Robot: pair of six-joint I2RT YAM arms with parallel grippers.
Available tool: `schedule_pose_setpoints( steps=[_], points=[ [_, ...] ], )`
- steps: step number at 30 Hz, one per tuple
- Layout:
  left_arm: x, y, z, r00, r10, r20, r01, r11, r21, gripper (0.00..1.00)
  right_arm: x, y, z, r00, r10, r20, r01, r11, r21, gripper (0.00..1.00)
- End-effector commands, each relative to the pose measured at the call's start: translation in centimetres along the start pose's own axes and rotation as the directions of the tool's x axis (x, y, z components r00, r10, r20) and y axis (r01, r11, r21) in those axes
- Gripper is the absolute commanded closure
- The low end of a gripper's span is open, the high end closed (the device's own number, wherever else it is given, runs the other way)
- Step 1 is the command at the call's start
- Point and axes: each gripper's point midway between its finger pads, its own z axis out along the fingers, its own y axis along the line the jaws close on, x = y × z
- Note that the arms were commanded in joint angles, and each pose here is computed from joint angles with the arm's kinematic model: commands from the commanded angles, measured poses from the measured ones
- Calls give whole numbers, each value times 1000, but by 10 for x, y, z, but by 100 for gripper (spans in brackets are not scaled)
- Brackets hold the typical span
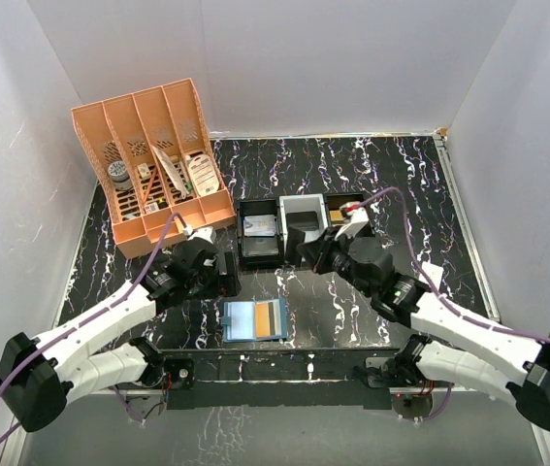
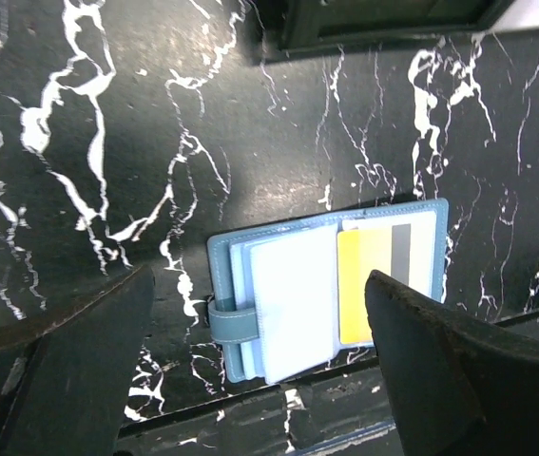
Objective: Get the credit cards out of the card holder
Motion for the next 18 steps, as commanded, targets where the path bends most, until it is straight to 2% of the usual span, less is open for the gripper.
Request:
schedule_pose_setpoints(
  steps=[1,3,7,10,13,18],
  points=[
    [-21,18,-17,996,46,83,-38,994,-103,6,-69,-22,-17,950,-154,272,109,979,171,100],
    [-25,21,-20,993,62,97,-50,991,-121,2,-78,-29,-20,940,-203,273,144,964,222,100],
    [-31,29,-24,988,108,107,-90,983,-162,1,-88,-51,-19,942,-246,229,171,937,304,100],
    [-39,36,-26,986,123,111,-101,978,-184,1,-99,-65,-17,952,-222,210,158,946,282,100],
    [-53,52,-28,991,75,109,-55,983,-176,1,-112,-80,-16,957,-194,214,135,955,265,100],
    [-80,66,-41,985,14,173,10,990,-139,1,-132,-82,-8,948,-247,203,203,955,214,100]
  ],
)
